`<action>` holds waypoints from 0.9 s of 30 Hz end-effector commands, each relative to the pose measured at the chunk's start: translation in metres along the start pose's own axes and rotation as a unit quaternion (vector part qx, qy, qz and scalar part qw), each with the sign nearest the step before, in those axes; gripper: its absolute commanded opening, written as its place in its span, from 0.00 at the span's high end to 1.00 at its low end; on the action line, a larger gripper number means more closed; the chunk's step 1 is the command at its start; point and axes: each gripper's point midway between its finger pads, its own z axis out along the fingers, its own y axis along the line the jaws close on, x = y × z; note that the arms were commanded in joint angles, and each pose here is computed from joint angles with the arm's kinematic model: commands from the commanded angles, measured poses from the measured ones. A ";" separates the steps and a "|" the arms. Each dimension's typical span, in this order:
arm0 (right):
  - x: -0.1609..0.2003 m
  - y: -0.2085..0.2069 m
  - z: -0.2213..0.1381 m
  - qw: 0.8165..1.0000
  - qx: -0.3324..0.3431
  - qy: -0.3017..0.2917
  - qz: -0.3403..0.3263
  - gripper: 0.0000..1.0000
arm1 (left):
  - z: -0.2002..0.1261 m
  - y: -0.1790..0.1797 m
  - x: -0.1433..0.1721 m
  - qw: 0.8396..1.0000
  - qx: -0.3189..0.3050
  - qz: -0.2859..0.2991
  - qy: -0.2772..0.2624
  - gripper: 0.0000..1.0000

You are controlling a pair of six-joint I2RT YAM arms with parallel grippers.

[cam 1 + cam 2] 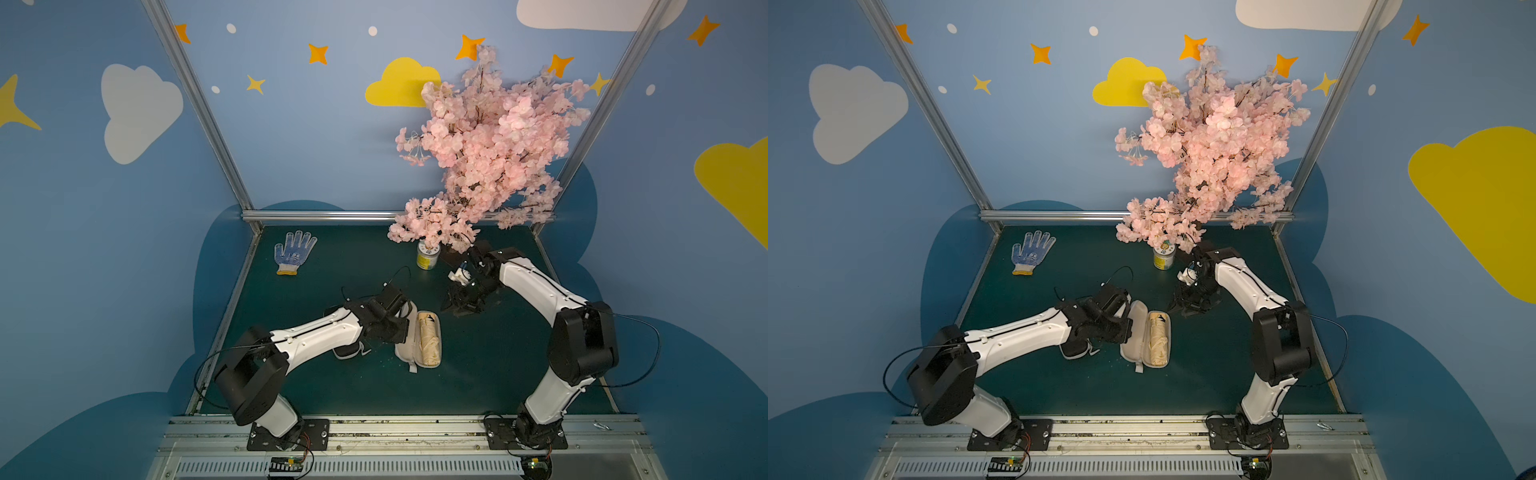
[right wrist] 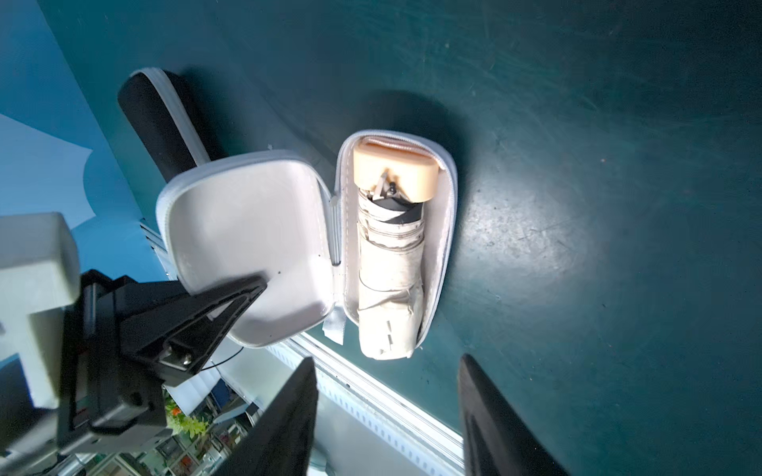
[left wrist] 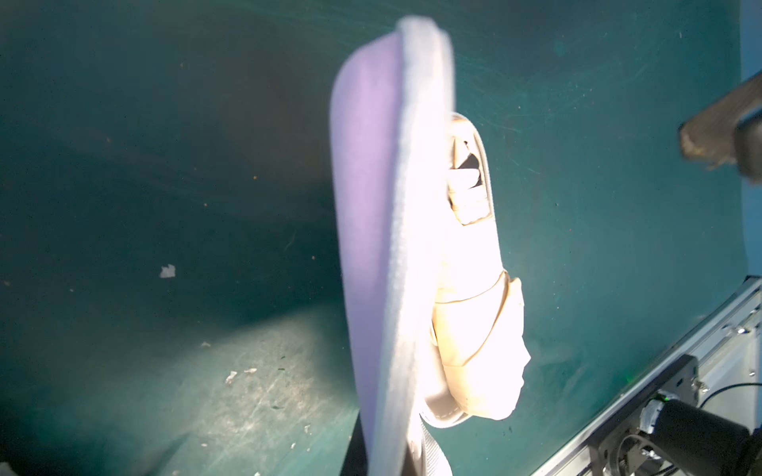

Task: Put umbrellas into zippered umbrella sleeves
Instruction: Place the umbrella in the umbrella sleeve, then close the umbrella sleeve at the center of the board.

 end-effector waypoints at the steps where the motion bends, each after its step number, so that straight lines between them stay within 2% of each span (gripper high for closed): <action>1: 0.013 -0.002 0.020 1.000 -0.003 0.017 0.020 0.53 | -0.003 0.002 -0.005 0.999 -0.017 0.036 0.010 0.97; 3: 0.020 0.002 0.034 0.999 -0.020 0.018 0.037 0.61 | -0.006 0.003 -0.011 0.999 -0.022 0.040 0.010 0.97; 8: 0.036 0.001 0.061 0.997 -0.038 0.028 0.068 0.66 | -0.009 0.002 -0.020 0.999 -0.026 0.042 0.021 0.92; 11: 0.043 0.003 0.068 0.996 -0.044 0.031 0.070 0.68 | -0.010 -0.004 -0.021 0.999 -0.010 0.034 0.031 0.78; 14: 0.048 0.021 0.083 0.992 -0.089 0.054 0.067 0.69 | -0.011 -0.018 -0.022 0.999 0.034 0.013 0.032 0.61; 19: 0.045 0.048 0.096 0.979 -0.173 0.070 0.081 0.73 | -0.010 -0.032 -0.024 0.993 0.109 -0.031 0.035 0.50; 22: 0.041 0.048 0.079 0.977 -0.193 0.058 0.074 0.72 | -0.010 -0.033 -0.023 0.991 0.121 -0.038 0.038 0.48; 27: 0.029 0.005 0.027 0.979 -0.174 -0.001 0.103 0.57 | -0.017 -0.055 -0.030 0.985 0.168 -0.033 0.019 0.39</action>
